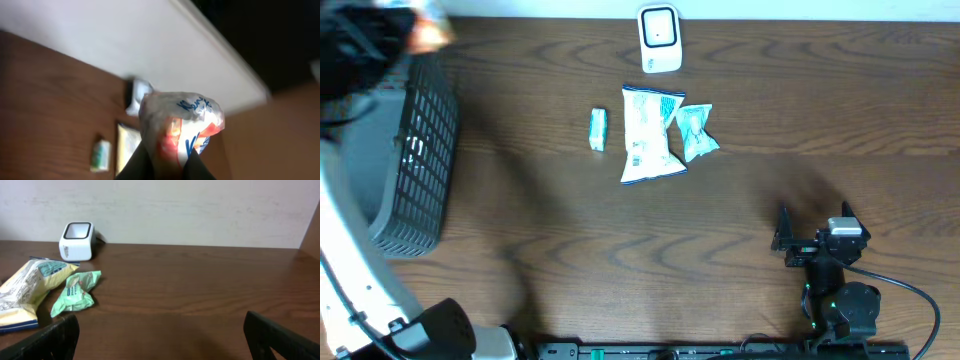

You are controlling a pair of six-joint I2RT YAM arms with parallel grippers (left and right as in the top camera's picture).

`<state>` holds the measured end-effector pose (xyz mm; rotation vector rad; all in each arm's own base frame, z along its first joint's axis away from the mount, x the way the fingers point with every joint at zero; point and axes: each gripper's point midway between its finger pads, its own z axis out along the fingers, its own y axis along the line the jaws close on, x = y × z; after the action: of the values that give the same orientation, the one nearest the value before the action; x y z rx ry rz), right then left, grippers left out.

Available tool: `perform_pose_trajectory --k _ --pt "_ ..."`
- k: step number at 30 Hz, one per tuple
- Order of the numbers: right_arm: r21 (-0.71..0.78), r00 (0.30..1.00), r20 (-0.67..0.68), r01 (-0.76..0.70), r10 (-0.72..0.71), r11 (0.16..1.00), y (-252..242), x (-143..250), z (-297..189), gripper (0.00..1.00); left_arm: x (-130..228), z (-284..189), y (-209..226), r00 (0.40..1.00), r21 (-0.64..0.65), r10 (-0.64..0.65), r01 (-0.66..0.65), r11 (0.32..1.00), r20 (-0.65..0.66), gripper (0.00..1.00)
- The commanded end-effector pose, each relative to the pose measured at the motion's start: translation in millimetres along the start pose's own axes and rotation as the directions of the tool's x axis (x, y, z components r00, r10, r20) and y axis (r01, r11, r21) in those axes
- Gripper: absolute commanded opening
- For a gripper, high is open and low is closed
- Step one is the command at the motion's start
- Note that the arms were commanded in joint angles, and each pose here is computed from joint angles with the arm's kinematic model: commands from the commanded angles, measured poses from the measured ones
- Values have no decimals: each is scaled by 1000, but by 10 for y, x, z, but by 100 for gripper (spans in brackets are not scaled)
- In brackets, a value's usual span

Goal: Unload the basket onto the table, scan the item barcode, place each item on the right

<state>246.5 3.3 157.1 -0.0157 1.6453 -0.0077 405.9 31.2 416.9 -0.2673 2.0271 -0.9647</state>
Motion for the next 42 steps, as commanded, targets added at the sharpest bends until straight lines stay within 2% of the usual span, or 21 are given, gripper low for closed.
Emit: perform_pose_trajectory --k 1,3,6,9,14,17,27,42 --pt "-2 1000 0 11 -11 1000 4 6 -2 99 326 292 -256 983 30 154 -151 988 -98 8" --pt "-2 1000 0 11 -11 1000 4 6 -2 99 493 460 -180 978 -64 150 -161 985 -147 8" --pt "-2 1000 0 11 -11 1000 4 6 -2 99 755 688 18 961 -250 157 -214 944 -226 7" --pt "-2 1000 0 11 -11 1000 4 6 -2 99 978 888 210 935 -409 188 -305 860 -302 7" --pt "-2 1000 0 11 -11 1000 4 6 -2 99 1148 1092 543 895 -585 225 -425 691 -385 8" --pt "-2 1000 0 11 -11 1000 4 6 -2 99 1312 1242 712 870 -604 201 -463 649 -450 8" --pt "-2 1000 0 11 -11 1000 4 6 -2 99 1774 1645 1353 800 -616 57 -502 607 -597 8" --pt "-2 1000 0 11 -11 1000 4 6 -2 99 2259 1950 1937 721 -617 -69 -534 578 -689 8"
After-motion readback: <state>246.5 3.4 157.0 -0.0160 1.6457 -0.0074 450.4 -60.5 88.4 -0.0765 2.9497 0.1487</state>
